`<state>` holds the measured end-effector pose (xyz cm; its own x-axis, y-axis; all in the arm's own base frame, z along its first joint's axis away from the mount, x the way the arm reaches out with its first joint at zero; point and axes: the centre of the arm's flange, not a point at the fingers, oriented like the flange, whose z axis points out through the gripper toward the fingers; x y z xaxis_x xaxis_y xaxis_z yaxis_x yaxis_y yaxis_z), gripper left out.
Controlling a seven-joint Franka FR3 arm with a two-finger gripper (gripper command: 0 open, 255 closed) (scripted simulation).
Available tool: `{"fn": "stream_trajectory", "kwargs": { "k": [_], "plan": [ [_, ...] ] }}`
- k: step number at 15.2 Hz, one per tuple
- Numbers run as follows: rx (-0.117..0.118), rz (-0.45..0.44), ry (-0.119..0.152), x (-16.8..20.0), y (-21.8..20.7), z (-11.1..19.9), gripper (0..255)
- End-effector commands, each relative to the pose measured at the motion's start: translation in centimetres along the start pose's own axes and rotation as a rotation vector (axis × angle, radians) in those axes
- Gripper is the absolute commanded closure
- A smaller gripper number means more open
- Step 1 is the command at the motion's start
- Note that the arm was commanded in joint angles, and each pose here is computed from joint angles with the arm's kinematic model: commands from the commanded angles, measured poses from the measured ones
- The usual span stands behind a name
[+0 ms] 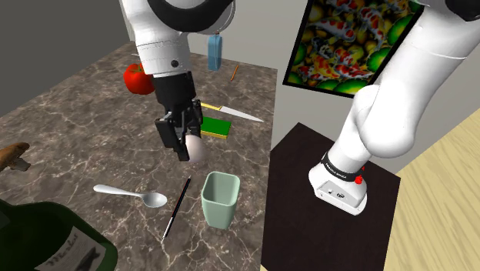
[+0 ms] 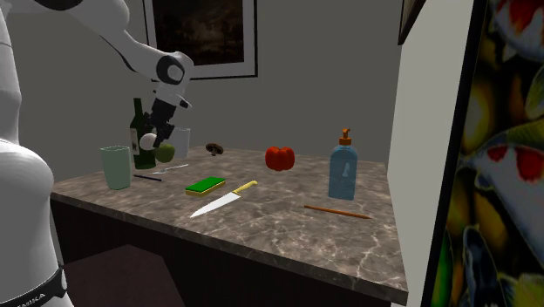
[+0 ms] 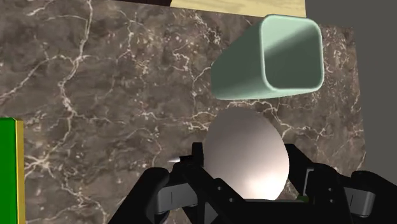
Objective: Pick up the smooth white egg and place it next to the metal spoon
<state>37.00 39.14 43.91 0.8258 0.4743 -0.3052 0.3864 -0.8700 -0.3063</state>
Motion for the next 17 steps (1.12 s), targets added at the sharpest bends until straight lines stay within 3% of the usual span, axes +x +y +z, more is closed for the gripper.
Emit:
{"fn": "stream_trajectory", "kwargs": {
  "k": [1,14,17],
  "plan": [
    [0.001,0.001,0.000,0.2,-2.6,1.0,255],
    [0.001,0.001,0.000,1.8,-18.9,6.0,255],
    [0.001,0.001,0.000,2.2,-19.6,7.2,255]
  ]
}}
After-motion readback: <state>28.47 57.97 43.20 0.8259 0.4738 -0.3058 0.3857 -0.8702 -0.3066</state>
